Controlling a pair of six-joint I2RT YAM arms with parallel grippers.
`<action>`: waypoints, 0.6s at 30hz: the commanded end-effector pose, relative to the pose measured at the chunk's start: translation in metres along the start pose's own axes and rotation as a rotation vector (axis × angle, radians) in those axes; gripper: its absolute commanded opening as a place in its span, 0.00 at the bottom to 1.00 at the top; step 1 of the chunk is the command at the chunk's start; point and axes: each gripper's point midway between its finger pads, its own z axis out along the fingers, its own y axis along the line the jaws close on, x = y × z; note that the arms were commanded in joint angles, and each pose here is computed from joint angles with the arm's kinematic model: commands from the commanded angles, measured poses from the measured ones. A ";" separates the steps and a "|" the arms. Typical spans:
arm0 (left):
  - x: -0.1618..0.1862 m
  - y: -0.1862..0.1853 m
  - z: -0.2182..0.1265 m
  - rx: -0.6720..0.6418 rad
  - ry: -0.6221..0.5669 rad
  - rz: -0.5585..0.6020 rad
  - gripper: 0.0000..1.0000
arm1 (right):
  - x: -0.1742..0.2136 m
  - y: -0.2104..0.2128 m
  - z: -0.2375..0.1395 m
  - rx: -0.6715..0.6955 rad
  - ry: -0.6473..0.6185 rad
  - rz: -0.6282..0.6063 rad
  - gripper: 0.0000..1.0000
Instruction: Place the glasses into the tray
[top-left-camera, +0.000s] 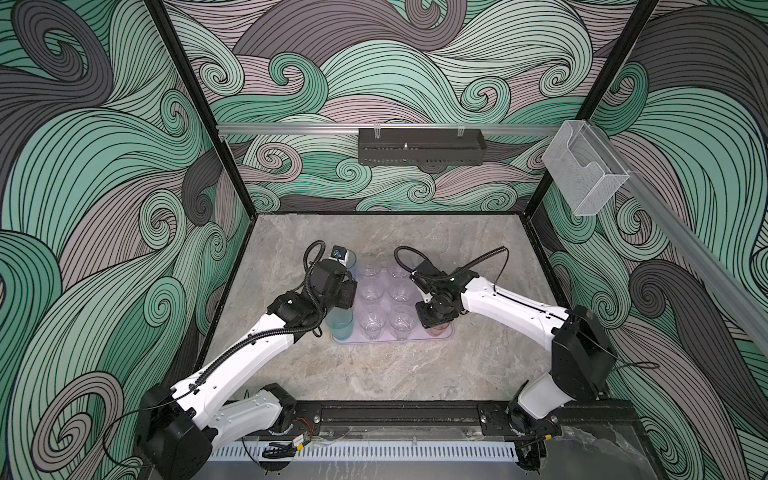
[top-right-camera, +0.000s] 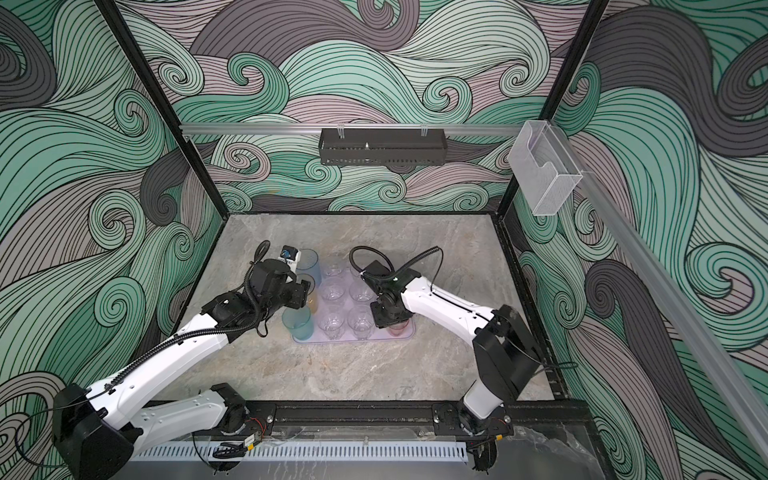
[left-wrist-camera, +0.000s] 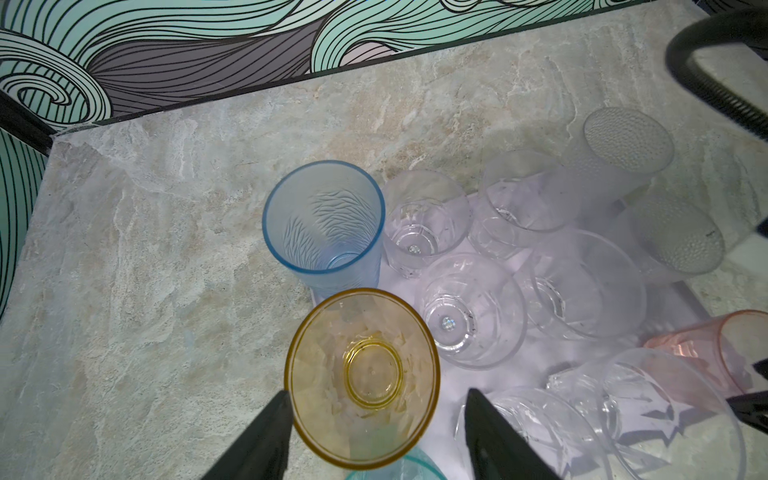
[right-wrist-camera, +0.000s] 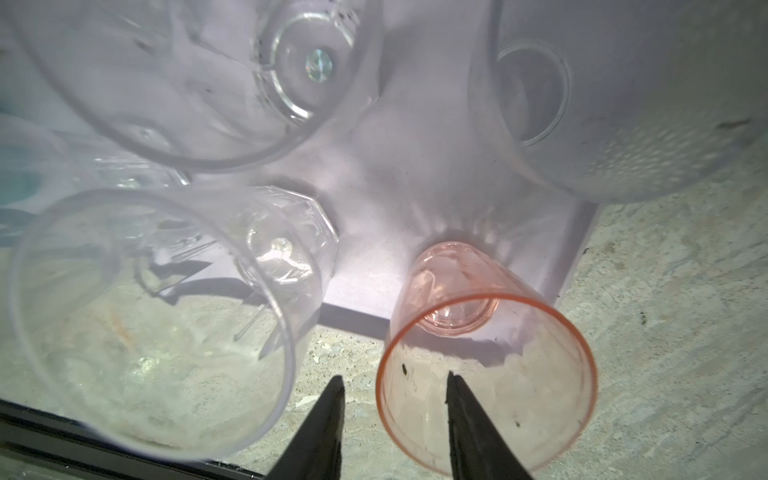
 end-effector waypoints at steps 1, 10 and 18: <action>-0.017 0.012 -0.012 -0.033 -0.050 -0.012 0.68 | -0.006 -0.012 -0.025 0.036 -0.042 -0.018 0.43; -0.037 0.050 -0.029 -0.115 -0.116 -0.062 0.68 | -0.059 -0.077 -0.104 0.096 -0.322 0.145 0.45; -0.040 0.153 -0.045 -0.494 -0.182 -0.334 0.74 | -0.078 -0.219 -0.145 0.298 -0.734 0.585 0.58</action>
